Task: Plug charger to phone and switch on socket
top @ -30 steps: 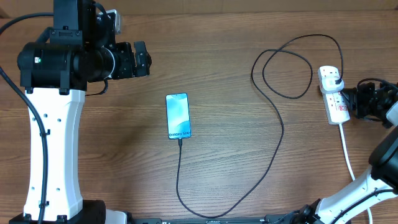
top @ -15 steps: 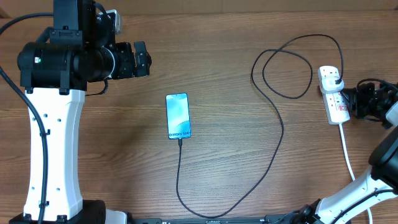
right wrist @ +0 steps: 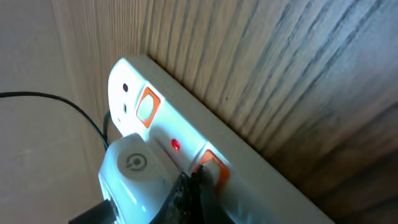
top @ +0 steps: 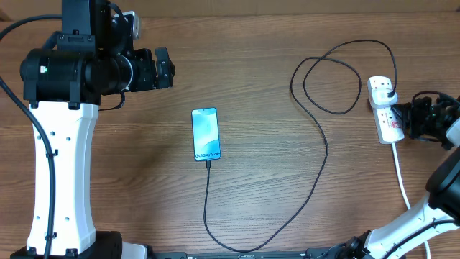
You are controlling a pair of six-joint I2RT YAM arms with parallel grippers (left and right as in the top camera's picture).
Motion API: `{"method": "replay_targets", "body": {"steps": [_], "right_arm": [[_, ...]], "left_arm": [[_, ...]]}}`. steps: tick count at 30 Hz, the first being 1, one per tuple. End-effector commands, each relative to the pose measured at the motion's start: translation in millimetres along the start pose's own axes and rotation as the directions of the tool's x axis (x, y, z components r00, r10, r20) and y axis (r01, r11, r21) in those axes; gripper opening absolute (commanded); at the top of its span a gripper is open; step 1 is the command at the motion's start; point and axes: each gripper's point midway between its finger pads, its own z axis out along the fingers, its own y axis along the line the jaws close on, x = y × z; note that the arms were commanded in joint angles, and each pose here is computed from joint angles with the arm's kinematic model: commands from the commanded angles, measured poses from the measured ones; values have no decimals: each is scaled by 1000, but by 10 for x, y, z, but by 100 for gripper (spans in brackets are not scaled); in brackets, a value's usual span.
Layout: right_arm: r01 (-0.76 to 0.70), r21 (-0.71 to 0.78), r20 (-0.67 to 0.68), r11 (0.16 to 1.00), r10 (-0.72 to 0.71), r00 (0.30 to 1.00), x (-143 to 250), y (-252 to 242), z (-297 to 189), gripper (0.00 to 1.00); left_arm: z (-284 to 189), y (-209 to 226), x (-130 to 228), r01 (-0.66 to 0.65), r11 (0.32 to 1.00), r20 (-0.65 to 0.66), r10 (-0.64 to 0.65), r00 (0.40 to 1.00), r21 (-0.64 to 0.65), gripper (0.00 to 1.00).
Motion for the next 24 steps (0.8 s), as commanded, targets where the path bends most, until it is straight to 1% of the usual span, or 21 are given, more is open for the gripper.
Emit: {"method": "replay_targets", "body": {"steps": [1, 6, 9, 12, 15, 19, 22, 24], "right_arm": [[-51, 74, -87, 996, 57, 995, 320, -269, 212, 4], [-59, 83, -68, 995, 64, 996, 282, -282, 212, 4], [-58, 74, -38, 996, 61, 997, 184, -292, 180, 4], [-101, 57, 4, 993, 101, 995, 37, -323, 91, 4], [-127, 39, 51, 991, 125, 991, -124, -346, -70, 4], [-140, 5, 131, 990, 138, 982, -349, -326, -411, 4], [-123, -33, 181, 992, 127, 975, -453, -228, -674, 4], [-86, -60, 207, 994, 97, 973, -482, -106, -853, 4]], "left_arm": [[-48, 2, -44, -8, 1000, 21, 8, 1000, -2, 100], [-48, 2, -44, -8, 1000, 21, 8, 1000, -2, 100], [-48, 3, -44, -8, 1000, 21, 8, 1000, -2, 99], [-48, 3, -44, -8, 1000, 21, 8, 1000, -2, 99], [-48, 3, -45, -8, 1000, 22, 8, 1000, -3, 99], [-48, 3, -45, -8, 1000, 22, 8, 1000, -3, 100], [-48, 3, -45, -8, 1000, 22, 8, 1000, -3, 100], [-48, 3, -45, -8, 1000, 22, 8, 1000, -3, 100]]}}
